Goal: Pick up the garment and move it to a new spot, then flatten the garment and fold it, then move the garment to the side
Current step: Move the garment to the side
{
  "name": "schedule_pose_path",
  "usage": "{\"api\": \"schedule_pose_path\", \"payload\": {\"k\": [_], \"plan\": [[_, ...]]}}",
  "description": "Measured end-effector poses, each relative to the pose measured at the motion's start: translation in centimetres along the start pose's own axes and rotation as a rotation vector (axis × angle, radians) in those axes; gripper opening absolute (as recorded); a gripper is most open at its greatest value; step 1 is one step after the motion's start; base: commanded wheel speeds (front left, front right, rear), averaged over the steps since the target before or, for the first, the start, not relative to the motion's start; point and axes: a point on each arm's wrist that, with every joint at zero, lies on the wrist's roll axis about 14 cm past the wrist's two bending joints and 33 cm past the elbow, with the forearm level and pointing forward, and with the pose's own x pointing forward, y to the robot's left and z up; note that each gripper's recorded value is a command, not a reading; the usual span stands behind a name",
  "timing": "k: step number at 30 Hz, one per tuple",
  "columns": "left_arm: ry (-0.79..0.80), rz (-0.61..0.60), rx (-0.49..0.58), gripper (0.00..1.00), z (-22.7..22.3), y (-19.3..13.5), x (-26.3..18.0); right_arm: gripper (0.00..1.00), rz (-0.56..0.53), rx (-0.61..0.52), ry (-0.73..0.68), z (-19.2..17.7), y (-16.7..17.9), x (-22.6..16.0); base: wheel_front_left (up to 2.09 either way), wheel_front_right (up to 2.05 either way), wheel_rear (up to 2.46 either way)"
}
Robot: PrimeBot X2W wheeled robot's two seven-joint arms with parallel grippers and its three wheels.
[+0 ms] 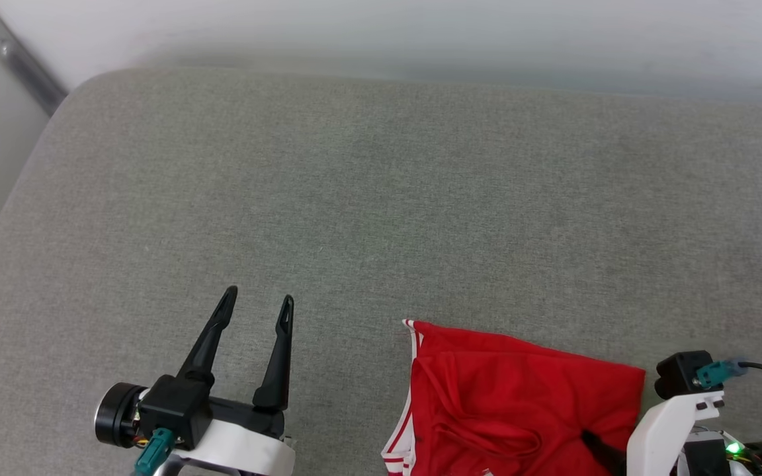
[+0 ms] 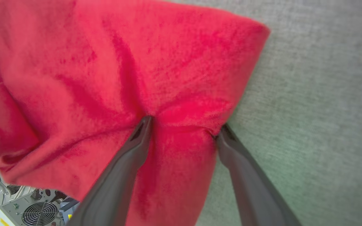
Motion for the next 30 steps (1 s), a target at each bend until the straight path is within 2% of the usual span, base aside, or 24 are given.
{"api": "schedule_pose_path", "payload": {"k": [3, 4, 5, 6, 10, 16, 24, 30], "plan": [[0.008, 0.003, 0.0, 1.0, -0.3, 0.1, 0.0, 1.0, 0.009, -0.021, 0.011, -0.2, 0.4, 0.6, 0.0, 0.0, 0.0], [0.01, 0.001, 0.0, 1.0, -0.3, 0.0, 0.0, 0.84, 0.009, -0.032, 0.009, -0.1, 0.5, 0.8, 0.0, 0.0, 0.0], [0.01, -0.001, -0.002, 1.0, -0.3, -0.1, 0.0, 0.27, 0.007, -0.047, -0.003, 0.0, 0.5, 0.8, 0.0, 0.0, 0.0], [0.01, -0.005, -0.003, 1.0, -0.3, -0.2, 0.0, 0.0, 0.004, -0.059, -0.018, 0.2, 0.5, 0.9, 0.0, 0.0, 0.0], [0.003, -0.015, -0.014, 1.0, -0.2, -0.5, 0.1, 0.0, -0.018, -0.122, -0.051, 0.8, 0.2, 0.6, 0.0, 0.0, 0.0], [-0.002, -0.091, -0.047, 1.0, -0.3, -3.0, 0.9, 0.0, -0.134, -0.307, -0.105, 2.7, -2.4, -1.8, 0.0, 0.0, 0.0], [-0.016, -0.34, -0.096, 1.0, -0.5, -11.2, 3.6, 0.0, -0.397, -0.588, -0.103, 5.3, -9.3, -7.9, 0.0, 0.0, 0.0], [-0.032, -0.545, -0.149, 1.0, -0.9, -18.1, 5.7, 0.0, -0.572, -0.615, -0.027, 4.8, -16.0, -11.7, 0.0, 0.0, 0.0]]}}
